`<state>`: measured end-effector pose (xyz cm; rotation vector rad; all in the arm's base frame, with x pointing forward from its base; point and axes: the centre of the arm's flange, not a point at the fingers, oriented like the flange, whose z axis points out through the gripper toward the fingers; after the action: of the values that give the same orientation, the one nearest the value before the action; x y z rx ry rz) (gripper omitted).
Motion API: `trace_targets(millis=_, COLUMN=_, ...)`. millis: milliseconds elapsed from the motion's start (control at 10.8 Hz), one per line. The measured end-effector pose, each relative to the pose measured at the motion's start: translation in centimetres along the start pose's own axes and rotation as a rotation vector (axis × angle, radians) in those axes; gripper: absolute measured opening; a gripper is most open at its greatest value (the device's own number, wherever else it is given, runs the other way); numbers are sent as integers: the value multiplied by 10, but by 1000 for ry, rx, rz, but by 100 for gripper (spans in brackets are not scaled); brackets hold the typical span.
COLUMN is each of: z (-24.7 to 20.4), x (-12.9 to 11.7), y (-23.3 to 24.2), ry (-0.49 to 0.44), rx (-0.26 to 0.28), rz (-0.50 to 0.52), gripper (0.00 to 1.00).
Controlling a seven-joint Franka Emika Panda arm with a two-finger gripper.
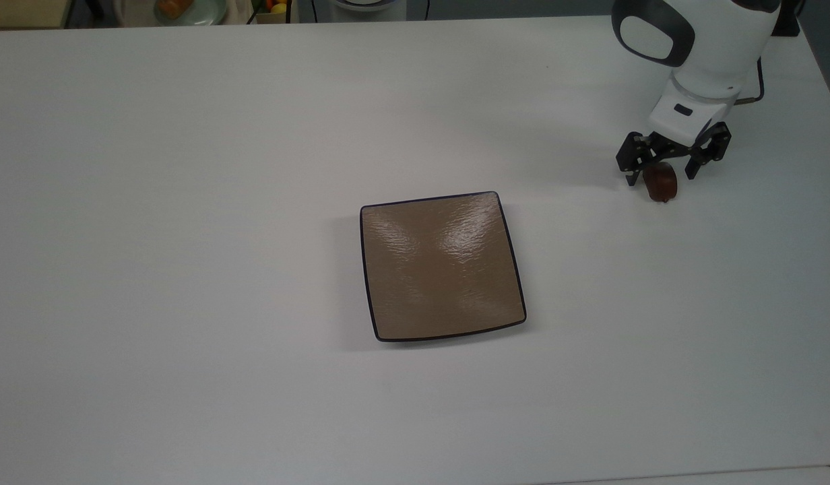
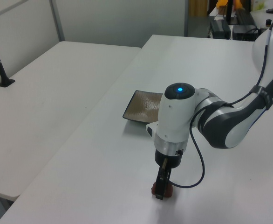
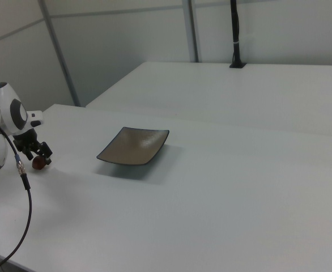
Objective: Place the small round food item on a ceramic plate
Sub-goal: 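Close the gripper around the dark-red food item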
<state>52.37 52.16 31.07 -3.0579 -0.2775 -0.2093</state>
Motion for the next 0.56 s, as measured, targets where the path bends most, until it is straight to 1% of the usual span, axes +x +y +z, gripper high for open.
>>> trace_targets(millis=93, z=2, x=0, y=0, ry=-2, rx=-1, rz=0, gripper=100)
trace_targets(millis=186, z=4, x=-1, y=0, ry=-5, rx=-2, rz=-1, gripper=94)
trace_targets(millis=279, z=6, x=-2, y=0, ry=-9, rx=-3, rz=-1, gripper=93)
trace_targets(millis=371, z=8, x=-2, y=-1, ry=-11, rx=-4, rz=-3, gripper=84)
trace_targets(millis=464, z=9, x=-3, y=-1, ry=-12, rx=-5, rz=-9, gripper=67)
trace_targets(millis=557, z=9, x=-3, y=-1, ry=-12, rx=-5, rz=-21, gripper=52)
